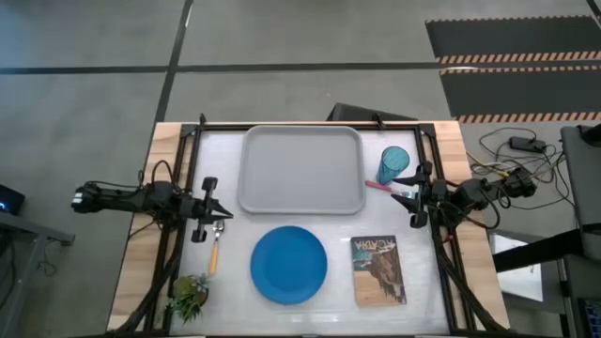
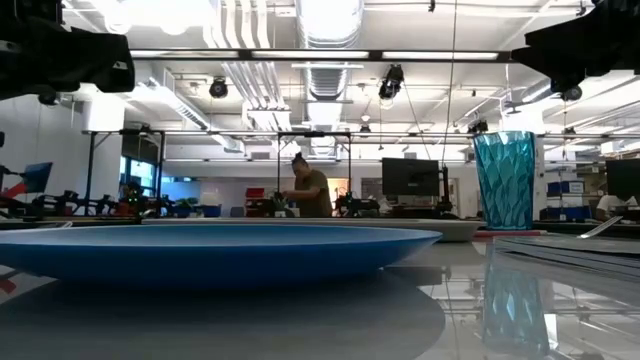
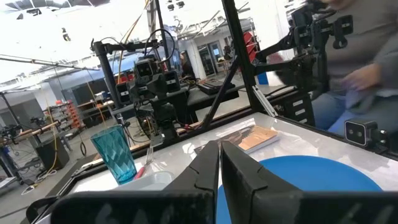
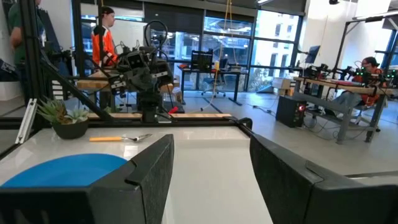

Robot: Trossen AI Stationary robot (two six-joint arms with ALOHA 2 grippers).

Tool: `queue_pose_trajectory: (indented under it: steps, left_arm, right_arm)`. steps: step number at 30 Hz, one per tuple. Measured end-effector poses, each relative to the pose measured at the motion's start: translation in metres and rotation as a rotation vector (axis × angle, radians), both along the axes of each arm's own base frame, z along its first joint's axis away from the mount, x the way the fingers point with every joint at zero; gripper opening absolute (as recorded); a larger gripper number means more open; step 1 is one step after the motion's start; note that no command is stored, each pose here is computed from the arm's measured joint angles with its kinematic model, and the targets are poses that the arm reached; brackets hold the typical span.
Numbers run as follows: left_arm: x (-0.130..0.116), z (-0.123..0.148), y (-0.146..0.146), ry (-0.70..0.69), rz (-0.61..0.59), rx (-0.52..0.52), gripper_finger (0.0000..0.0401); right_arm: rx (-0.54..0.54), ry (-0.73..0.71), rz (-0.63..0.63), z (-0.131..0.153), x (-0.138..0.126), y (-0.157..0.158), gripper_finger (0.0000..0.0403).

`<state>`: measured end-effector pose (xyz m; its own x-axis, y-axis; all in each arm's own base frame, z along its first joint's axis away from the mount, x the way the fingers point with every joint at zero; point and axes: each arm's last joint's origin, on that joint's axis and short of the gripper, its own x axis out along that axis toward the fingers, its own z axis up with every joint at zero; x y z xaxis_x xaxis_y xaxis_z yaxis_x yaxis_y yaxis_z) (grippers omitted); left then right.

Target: Pick and place plate/cup/fork/spoon on tray

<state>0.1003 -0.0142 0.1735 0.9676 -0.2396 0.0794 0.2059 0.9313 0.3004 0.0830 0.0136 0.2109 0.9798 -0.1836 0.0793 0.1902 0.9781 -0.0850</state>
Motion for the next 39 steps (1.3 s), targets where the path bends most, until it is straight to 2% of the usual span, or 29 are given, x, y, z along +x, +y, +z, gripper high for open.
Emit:
queue_pose_trajectory:
  steps: [32,36,39]
  left_arm:
    - [0.0,0.001,0.0,-0.013,0.002,-0.002,0.0]
    - [0.0,0.002,0.0,-0.017,0.015,-0.003,0.0]
    - [-0.001,0.01,0.001,-0.103,0.02,-0.014,0.0]
  right_arm:
    - [0.002,-0.001,0.0,0.0,0.0,0.0,0.0201]
    - [0.129,-0.024,0.011,0.0,0.0,0.0,0.0201]
    - [0.221,-0.042,0.018,0.0,0.0,0.0,0.0201]
